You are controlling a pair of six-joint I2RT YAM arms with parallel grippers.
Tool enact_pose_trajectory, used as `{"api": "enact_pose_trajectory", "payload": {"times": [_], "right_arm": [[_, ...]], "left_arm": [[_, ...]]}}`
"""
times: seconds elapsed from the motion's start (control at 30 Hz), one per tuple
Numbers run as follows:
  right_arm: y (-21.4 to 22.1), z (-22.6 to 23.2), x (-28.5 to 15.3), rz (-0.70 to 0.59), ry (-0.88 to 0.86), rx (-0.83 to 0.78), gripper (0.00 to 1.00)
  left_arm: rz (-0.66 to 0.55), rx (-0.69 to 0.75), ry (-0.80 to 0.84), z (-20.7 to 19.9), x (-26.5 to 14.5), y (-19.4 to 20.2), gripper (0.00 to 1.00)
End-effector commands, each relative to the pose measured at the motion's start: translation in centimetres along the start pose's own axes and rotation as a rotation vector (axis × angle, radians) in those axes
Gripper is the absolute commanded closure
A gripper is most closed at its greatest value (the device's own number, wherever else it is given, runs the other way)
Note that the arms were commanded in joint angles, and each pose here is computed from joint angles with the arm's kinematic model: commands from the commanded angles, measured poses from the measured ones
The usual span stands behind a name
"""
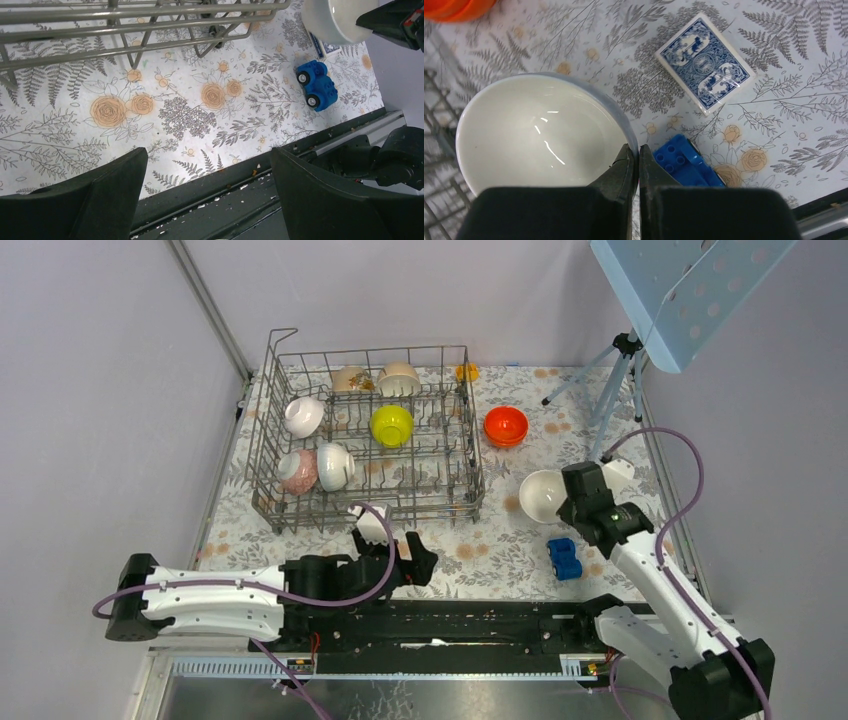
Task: Unload the bowls from the dish rack
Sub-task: Place the bowl at the center of the board.
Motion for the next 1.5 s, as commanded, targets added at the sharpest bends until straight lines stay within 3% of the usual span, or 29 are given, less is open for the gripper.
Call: {"api": "enact_pose_trajectory", "payload": {"times": [0.0, 0.2, 0.6, 1.1, 1.47], "right_arm": [[-2.6, 1.4, 1.8, -0.052, -0.042, 0.247, 1.0], [-5.4, 2.6, 5.5, -0.098, 0.104, 0.369, 1.0], [-8.6, 4.3, 11.7, -0.074, 0.317, 0.381, 1.0], [-7.5, 4.5, 15.2, 0.018, 0.303, 0.378, 0.99], [-6.9, 4.5, 15.1, 0.053, 0.272, 0.35, 0.69]], "left_arm": [[-0.029, -0.061, -0.007, 0.6, 0.0, 0.0, 0.03], [-0.022, -0.106, -0.023, 1.6, 0.2, 0.8, 0.03], [0.009, -0.125, -0.04, 2.3, 0.6, 2.1, 0.03], [0.021, -0.094, -0.058, 1.7, 1.5, 2.7, 0.03], [0.037, -0.13, -0.049, 2.0, 1.2, 2.9, 0.03]]}}
Point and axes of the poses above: each gripper's point midway between its finger pads, its own x axis out along the fingers, its own z axis along the line the jaws close on, y = z × x, the point moved 9 cm from there along -x, back along the fingers, and after that the axes turned 1 degree about -x, right-handed, at the moved point
